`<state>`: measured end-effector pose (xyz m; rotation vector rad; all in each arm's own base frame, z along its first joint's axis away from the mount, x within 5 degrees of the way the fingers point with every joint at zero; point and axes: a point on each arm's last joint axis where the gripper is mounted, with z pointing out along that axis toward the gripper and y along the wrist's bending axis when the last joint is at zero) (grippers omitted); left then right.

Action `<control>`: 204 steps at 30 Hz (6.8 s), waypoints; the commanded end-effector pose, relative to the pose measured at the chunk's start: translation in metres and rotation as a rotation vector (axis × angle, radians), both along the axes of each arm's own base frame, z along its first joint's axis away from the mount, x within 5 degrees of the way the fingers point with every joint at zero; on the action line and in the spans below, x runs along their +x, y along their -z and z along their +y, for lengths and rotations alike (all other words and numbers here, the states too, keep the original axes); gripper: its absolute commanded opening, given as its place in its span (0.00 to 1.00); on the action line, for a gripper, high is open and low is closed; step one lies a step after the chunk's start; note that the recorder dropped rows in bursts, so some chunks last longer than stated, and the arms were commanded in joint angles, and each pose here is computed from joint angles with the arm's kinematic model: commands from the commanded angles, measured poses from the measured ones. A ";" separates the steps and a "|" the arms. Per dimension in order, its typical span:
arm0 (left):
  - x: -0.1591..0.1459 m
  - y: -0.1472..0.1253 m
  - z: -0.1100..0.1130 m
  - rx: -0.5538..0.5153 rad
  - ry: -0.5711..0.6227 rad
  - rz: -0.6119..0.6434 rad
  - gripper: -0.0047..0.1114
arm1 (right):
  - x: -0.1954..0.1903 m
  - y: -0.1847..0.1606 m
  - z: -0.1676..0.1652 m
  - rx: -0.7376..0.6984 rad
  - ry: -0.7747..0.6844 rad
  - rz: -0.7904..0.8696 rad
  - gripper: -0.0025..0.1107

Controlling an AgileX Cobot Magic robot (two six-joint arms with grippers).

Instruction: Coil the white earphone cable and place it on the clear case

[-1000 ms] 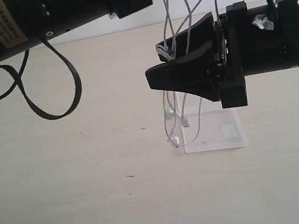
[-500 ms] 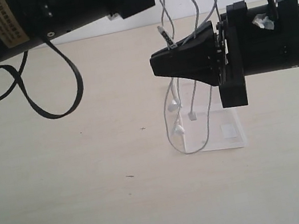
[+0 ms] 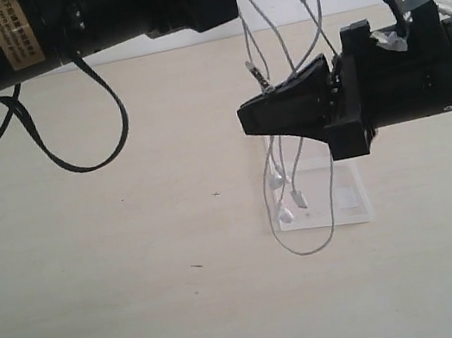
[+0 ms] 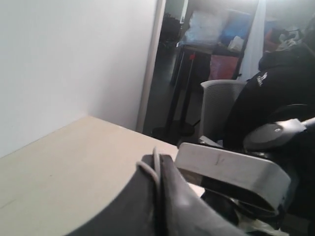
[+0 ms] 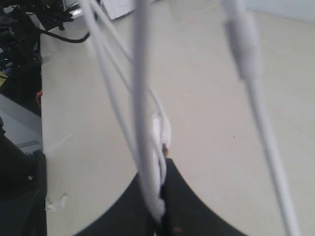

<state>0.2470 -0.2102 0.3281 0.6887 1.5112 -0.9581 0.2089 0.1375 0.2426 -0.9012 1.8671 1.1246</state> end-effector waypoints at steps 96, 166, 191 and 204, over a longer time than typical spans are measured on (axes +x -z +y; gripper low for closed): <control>-0.165 0.061 0.164 0.192 -0.522 -0.055 0.04 | 0.083 0.056 -0.012 -0.197 0.595 0.463 0.02; -0.165 0.062 0.164 0.194 -0.523 -0.052 0.04 | 0.116 0.133 0.005 -0.285 0.441 0.469 0.02; -0.165 0.067 0.163 0.203 -0.508 -0.053 0.04 | 0.114 0.116 -0.003 -0.350 0.523 0.491 0.45; -0.166 0.067 0.163 0.202 -0.507 -0.054 0.04 | 0.114 0.109 -0.013 -0.424 0.613 0.488 0.45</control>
